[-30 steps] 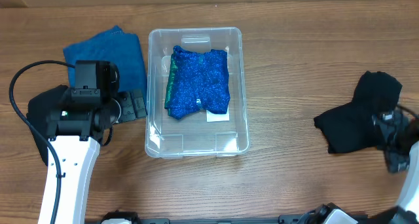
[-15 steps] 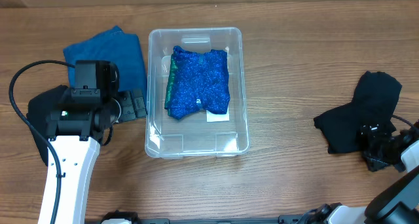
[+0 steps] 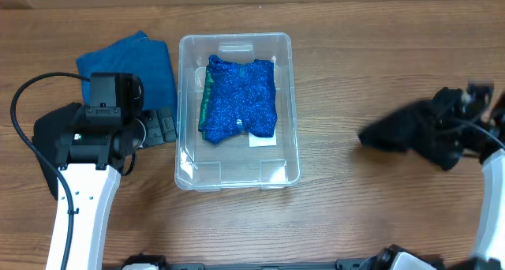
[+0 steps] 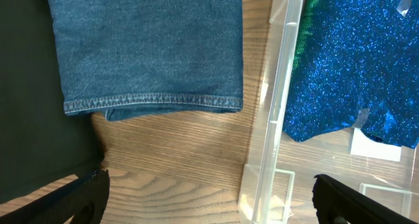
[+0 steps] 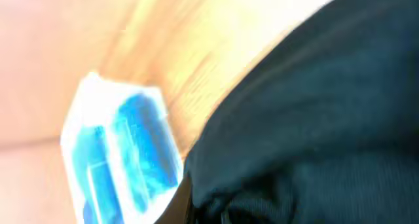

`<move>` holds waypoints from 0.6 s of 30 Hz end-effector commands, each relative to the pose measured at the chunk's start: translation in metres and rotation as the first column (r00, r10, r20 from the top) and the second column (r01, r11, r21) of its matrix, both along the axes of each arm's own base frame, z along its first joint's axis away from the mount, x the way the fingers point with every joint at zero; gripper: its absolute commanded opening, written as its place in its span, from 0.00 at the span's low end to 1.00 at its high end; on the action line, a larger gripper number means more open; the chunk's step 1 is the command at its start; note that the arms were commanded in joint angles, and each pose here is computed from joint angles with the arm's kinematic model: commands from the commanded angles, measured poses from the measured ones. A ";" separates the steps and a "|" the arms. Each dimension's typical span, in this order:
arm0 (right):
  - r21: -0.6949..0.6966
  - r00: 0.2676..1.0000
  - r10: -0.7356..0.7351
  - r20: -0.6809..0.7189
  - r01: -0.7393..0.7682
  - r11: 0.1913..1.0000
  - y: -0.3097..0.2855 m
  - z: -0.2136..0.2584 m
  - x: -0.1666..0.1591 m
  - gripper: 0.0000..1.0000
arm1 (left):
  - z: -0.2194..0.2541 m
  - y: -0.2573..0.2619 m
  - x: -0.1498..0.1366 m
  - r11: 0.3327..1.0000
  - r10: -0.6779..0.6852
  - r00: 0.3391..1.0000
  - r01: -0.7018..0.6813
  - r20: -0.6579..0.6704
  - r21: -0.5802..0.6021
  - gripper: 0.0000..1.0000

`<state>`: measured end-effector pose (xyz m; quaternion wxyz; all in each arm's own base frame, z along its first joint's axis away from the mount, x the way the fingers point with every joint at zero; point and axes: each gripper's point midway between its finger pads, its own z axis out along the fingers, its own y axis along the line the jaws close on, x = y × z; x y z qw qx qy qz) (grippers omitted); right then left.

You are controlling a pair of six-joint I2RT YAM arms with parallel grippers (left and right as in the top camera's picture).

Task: Pack container
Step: 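Move the right gripper to the black cloth and grasp it, then place the black cloth in the bin's front half, release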

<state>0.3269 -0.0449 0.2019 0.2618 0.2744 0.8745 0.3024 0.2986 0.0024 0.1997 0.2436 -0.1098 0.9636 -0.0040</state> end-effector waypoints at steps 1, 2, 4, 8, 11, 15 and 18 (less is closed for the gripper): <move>-0.171 0.926 0.307 0.222 -0.273 0.947 0.086 0.087 0.021 0.04 | 0.008 0.004 0.004 1.000 0.030 0.999 -0.030 0.024 -0.001 1.00; -0.242 0.882 0.400 0.248 -0.343 0.907 0.124 0.099 0.023 0.04 | 0.008 0.004 0.004 1.000 0.030 0.999 -0.030 0.024 -0.001 1.00; -0.357 0.785 0.559 0.267 -0.459 0.814 0.176 0.100 0.017 0.04 | 0.008 0.004 0.004 1.000 0.030 0.999 -0.030 0.023 -0.001 1.00; -0.599 0.401 0.896 0.192 -0.675 0.430 0.268 0.073 -0.017 0.04 | 0.008 0.004 0.004 1.000 0.030 0.999 -0.030 0.023 -0.001 1.00; -0.670 0.076 0.996 0.044 -0.738 0.086 0.316 0.024 -0.046 0.04 | 0.008 0.004 0.004 1.000 0.030 0.999 -0.030 0.023 -0.001 1.00; -0.631 -0.334 0.928 -0.163 -0.688 -0.358 0.332 -0.050 -0.085 0.04 | 0.008 0.004 0.004 1.000 0.030 0.999 -0.030 0.023 -0.001 1.00; -0.550 -0.467 0.858 -0.215 -0.668 -0.501 0.330 -0.091 -0.096 0.04 | 0.008 0.004 0.004 1.000 0.030 0.999 -0.030 0.023 -0.001 1.00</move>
